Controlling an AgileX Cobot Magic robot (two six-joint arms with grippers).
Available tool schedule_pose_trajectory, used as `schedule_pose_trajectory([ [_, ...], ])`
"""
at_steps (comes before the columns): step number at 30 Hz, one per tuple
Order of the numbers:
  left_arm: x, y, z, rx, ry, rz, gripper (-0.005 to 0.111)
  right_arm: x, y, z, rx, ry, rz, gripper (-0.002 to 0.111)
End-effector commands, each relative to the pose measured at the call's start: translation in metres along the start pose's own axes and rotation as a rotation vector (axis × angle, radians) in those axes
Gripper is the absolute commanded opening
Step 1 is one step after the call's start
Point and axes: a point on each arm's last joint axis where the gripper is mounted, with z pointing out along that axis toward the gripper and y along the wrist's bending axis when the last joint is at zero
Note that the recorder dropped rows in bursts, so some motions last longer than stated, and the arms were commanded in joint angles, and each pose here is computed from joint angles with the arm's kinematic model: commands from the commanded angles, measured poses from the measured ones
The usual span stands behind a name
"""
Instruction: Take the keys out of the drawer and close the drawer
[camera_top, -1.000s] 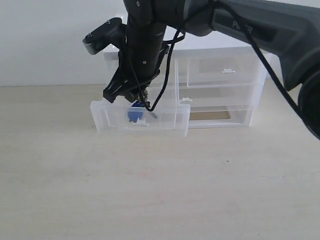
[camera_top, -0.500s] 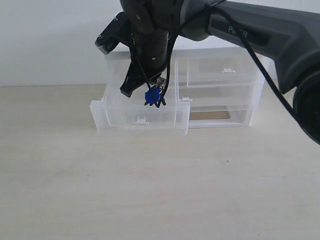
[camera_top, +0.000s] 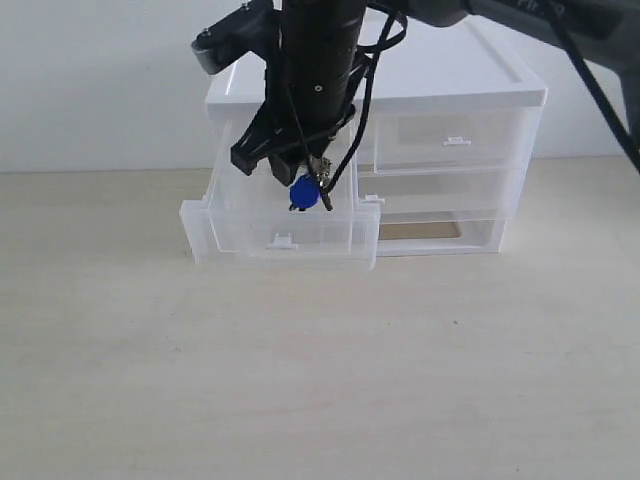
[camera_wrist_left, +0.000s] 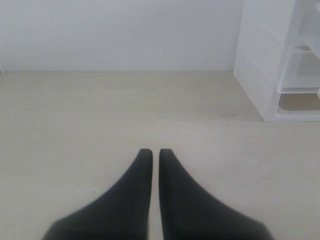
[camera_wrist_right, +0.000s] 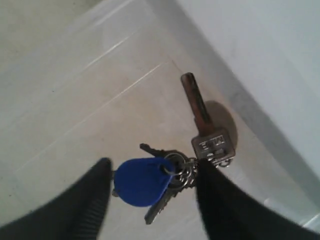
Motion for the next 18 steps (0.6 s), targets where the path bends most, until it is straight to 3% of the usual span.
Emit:
schedule_pose_trajectory([
  [1, 0.001, 0.000, 0.000, -0.003, 0.002, 0.003, 0.004, 0.005, -0.012, -0.003, 0.016, 0.011, 0.097, 0.064],
  [18, 0.001, 0.000, 0.000, -0.003, 0.002, 0.003, 0.004, 0.011, -0.017, 0.048, 0.122, 0.106, 0.172, 0.056],
])
